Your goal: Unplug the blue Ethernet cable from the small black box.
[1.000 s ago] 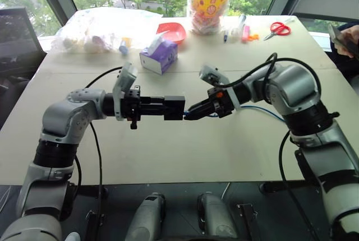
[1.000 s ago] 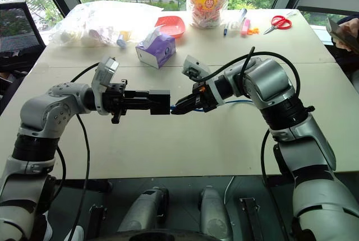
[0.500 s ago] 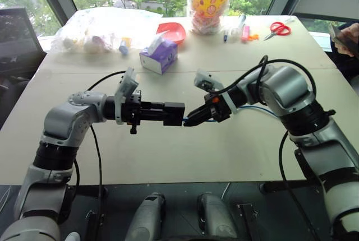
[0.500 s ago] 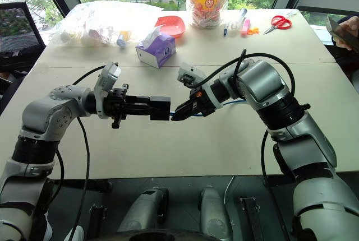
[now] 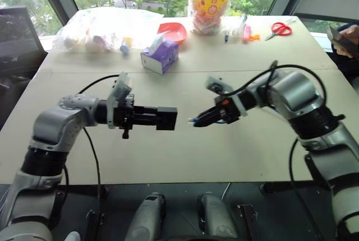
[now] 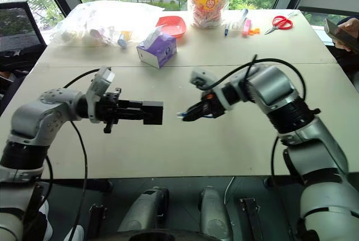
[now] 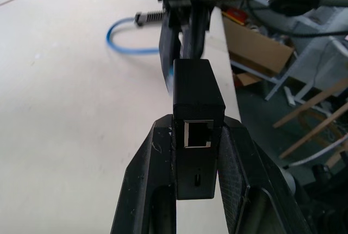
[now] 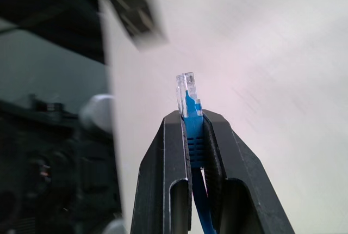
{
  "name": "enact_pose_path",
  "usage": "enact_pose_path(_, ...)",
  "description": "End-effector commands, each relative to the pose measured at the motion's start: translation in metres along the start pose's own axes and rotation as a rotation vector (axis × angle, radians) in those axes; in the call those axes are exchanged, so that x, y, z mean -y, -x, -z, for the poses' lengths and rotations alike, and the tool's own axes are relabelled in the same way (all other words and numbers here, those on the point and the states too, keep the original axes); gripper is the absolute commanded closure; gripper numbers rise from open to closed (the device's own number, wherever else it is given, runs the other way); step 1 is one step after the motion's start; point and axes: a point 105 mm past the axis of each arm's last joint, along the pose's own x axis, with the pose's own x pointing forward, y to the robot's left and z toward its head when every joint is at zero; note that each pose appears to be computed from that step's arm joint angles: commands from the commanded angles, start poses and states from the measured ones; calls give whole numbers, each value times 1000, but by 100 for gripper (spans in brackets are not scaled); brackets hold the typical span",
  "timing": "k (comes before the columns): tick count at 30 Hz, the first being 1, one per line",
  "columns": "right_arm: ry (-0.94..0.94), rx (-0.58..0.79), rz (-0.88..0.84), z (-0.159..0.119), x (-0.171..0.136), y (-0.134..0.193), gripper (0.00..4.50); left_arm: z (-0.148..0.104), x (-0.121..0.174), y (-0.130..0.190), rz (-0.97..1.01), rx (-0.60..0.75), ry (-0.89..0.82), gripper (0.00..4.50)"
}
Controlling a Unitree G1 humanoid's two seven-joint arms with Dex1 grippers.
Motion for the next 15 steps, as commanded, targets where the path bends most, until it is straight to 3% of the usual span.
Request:
enact_pose_path(1, 60, 30, -3, -10, -4, 5, 437, -12, 6, -1, 31, 23, -53, 406)
enact_pose_path(5, 93, 40, 85, -4, 10, 14, 437, -11, 0, -2, 0, 25, -67, 406)
enact_pose_path(8, 175, 110, 319, -10, 43, 18, 437, 1, -18, -14, -93, 0, -171, 406)
enact_pose_path(11, 108, 148, 574, -4, 85, 21, 437, 5, -43, -37, -222, 44, -275, 406)
enact_pose_path(15, 19, 233, 744, -4, 112, 28, 437, 7, -63, -62, -313, 104, -329, 406)
